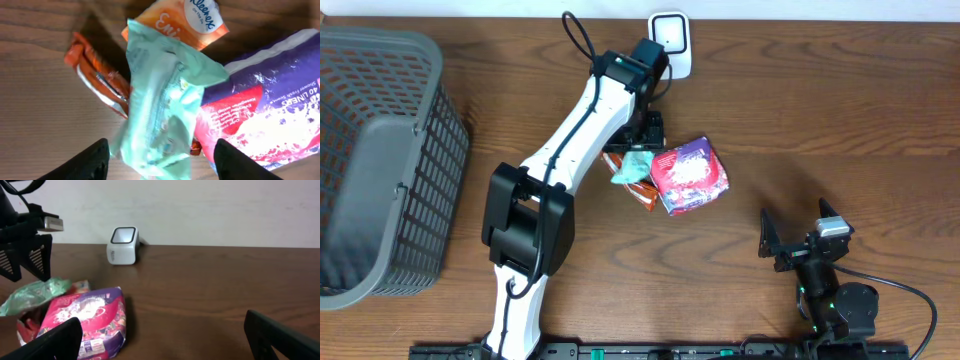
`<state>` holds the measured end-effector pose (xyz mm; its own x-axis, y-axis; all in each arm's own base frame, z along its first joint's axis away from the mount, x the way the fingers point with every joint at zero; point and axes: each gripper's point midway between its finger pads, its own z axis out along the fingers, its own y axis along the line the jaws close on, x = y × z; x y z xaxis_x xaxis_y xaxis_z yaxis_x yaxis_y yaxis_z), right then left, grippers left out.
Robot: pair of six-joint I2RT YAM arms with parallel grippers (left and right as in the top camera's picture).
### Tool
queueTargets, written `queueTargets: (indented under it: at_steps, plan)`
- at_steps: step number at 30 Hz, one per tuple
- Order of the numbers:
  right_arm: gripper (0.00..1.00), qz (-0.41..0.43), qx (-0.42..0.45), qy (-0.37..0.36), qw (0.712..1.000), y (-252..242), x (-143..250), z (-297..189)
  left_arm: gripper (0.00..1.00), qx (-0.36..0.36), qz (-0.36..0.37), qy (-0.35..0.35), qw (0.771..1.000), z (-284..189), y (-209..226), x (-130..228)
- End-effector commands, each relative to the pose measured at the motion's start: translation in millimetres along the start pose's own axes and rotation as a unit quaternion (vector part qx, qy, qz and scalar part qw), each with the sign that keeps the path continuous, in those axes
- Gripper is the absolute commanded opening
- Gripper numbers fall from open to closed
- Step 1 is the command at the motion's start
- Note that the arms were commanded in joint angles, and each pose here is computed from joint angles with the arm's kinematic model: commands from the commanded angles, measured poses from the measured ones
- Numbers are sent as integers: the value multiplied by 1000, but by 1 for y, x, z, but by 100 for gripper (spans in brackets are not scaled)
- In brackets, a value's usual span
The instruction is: Scan the item barcode
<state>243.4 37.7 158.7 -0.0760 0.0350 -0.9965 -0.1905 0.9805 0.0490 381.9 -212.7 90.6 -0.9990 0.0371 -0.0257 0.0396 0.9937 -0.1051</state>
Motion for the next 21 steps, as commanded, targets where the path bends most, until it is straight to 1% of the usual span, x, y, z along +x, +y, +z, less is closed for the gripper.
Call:
queueTargets:
  at_steps: [1, 4, 8, 12, 13, 14, 17, 21]
  plan:
    - [99, -6, -2, 1, 1000, 1, 1, 0, 67, -9, -7, -7, 1000, -5, 9, -4]
    - [99, -6, -2, 1, 1000, 1, 1, 0, 67, -6, -18, -14, 1000, -18, 17, -8]
    - [99, -6, -2, 1, 1000, 1, 1, 0, 67, -1, -43, -33, 999, -59, 37, -12]
    - [99, -6, -2, 1, 1000, 1, 1, 0, 67, 3, -83, -55, 995, -106, 72, -3]
    - [99, -6, -2, 1, 1000, 1, 1, 0, 72, 4, -94, -60, 994, -116, 81, -1]
    - [99, -6, -2, 1, 1000, 1, 1, 0, 98, 4, -105, -64, 992, -124, 91, 2]
    - [99, -6, -2, 1, 1000, 1, 1, 0, 98, 3, -139, -73, 988, -145, 117, 12]
    - [99, -6, -2, 1, 1000, 1, 1, 0, 98, -2, -171, -67, 983, -154, 142, 21]
